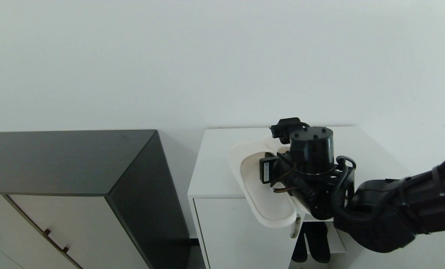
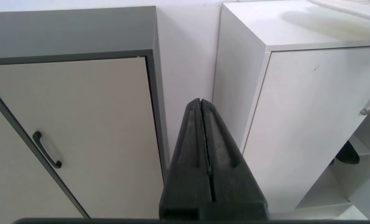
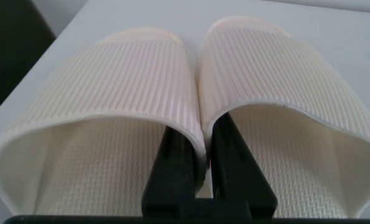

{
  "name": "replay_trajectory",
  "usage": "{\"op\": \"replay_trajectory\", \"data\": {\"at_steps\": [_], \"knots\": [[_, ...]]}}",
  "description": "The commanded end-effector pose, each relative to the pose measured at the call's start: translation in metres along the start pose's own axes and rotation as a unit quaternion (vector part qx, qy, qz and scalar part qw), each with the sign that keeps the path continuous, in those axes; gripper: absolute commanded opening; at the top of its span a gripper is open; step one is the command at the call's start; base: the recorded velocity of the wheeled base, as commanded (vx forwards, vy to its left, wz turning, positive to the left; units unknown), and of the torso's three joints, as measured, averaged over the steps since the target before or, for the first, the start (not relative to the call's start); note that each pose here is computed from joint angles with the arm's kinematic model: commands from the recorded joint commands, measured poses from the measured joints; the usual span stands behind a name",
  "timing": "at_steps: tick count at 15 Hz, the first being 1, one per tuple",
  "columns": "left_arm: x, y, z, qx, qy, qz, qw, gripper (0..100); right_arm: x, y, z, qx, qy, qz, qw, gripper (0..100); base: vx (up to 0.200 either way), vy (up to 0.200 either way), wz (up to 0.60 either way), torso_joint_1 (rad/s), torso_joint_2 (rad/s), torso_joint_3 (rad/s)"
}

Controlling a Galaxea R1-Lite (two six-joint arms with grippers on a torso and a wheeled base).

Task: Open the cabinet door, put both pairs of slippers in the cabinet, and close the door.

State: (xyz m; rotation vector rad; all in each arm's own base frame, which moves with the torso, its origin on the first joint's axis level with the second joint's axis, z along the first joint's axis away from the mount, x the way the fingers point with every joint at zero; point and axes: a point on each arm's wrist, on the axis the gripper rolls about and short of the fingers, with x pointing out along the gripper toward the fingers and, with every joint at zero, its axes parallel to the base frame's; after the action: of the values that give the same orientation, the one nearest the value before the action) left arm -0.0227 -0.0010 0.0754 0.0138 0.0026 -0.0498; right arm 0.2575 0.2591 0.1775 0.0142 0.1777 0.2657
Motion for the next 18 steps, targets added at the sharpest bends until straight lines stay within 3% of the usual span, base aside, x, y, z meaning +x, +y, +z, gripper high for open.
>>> {"op": "replay_trajectory", "data": {"at_steps": [1,5,18], "knots": [[0.0001,0.0,0.0,0.0,0.001,0.0,1.0,0,-0.0149,0.0003,0.002,-0.001,-0.002,0.01,1.0,0,0.0,0.0,0.0,0.0,0.0,0.0],[0.0001,0.0,0.0,-0.001,0.001,0.0,1.0,0,-0.0146,0.0016,-0.0036,-0.006,0.006,0.01,1.0,0,0.0,0.0,0.0,0.0,0.0,0.0],[0.0001,0.0,0.0,0.0,0.001,0.0,1.0,0,-0.0154,0.0033,-0.0053,-0.003,0.003,0.012,1.0,0,-0.2,0.0,0.0,0.001,0.0,0.002]]}}
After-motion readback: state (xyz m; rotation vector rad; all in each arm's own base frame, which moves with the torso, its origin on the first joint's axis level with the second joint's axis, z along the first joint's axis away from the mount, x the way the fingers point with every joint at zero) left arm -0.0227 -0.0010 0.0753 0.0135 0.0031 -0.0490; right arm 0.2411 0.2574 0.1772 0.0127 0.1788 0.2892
